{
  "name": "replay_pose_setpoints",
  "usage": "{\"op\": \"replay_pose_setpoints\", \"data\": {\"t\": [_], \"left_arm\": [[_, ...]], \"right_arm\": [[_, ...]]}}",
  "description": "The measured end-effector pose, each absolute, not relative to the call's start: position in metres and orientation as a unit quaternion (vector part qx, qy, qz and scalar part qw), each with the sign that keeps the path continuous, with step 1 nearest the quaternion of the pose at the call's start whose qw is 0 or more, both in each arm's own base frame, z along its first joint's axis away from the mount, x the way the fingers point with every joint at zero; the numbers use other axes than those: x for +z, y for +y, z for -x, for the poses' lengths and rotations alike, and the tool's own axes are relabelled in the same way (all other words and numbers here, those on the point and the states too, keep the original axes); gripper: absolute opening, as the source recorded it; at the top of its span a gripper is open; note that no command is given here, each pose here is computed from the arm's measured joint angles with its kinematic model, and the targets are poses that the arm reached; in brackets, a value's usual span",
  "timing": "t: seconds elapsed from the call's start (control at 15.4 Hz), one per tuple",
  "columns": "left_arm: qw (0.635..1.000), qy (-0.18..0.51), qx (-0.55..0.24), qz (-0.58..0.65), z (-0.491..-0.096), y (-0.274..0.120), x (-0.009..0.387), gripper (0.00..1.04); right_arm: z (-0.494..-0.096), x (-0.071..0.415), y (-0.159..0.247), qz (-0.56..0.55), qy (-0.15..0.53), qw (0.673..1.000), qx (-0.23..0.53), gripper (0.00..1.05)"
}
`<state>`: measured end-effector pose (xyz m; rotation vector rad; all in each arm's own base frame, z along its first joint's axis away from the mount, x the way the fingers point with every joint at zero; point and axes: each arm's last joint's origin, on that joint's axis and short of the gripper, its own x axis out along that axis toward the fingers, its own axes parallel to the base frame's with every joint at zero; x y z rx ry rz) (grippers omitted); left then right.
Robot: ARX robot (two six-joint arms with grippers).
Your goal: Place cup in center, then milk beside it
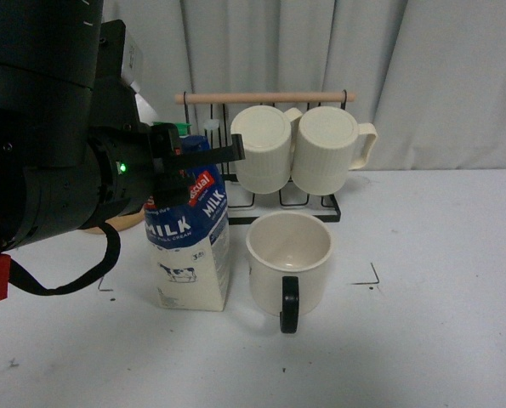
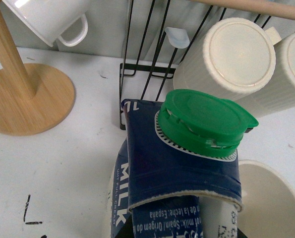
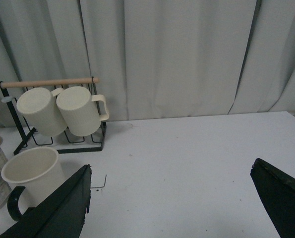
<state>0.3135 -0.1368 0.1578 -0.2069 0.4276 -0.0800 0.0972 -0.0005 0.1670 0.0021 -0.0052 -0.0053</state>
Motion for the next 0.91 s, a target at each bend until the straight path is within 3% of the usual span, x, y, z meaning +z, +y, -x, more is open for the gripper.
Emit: {"op": "replay_pose_setpoints", "data": {"t": [0.33, 0.59, 0.78, 0.91], "left_arm": [[0.964, 0.218, -0.059, 0.143, -0.315, -0.14, 0.163, 0.57], [0.96, 0.206, -0.06, 0.179, -0.308, -0.116, 0.197, 1.0], [0.946, 0.184, -0.079, 0.254, -0.28, -0.077, 0.234, 0.98], [0.955, 0.095, -0.069, 0.272, -0.247, -0.04, 0.271, 0.95]], "right_arm": [[-0.097, 0.167, -0.001, -0.001, -0.003, 1.0, -0.003, 0.98], [-0.097, 0.167, -0.001, -0.001, -0.002, 1.0, -0.003, 0.98], [-0.097, 0.167, -0.001, -0.001, -0.003, 1.0, -0.003, 0.98], [-0.097, 0.167, -0.001, -0.001, -0.003, 1.0, -0.003, 0.98]]}}
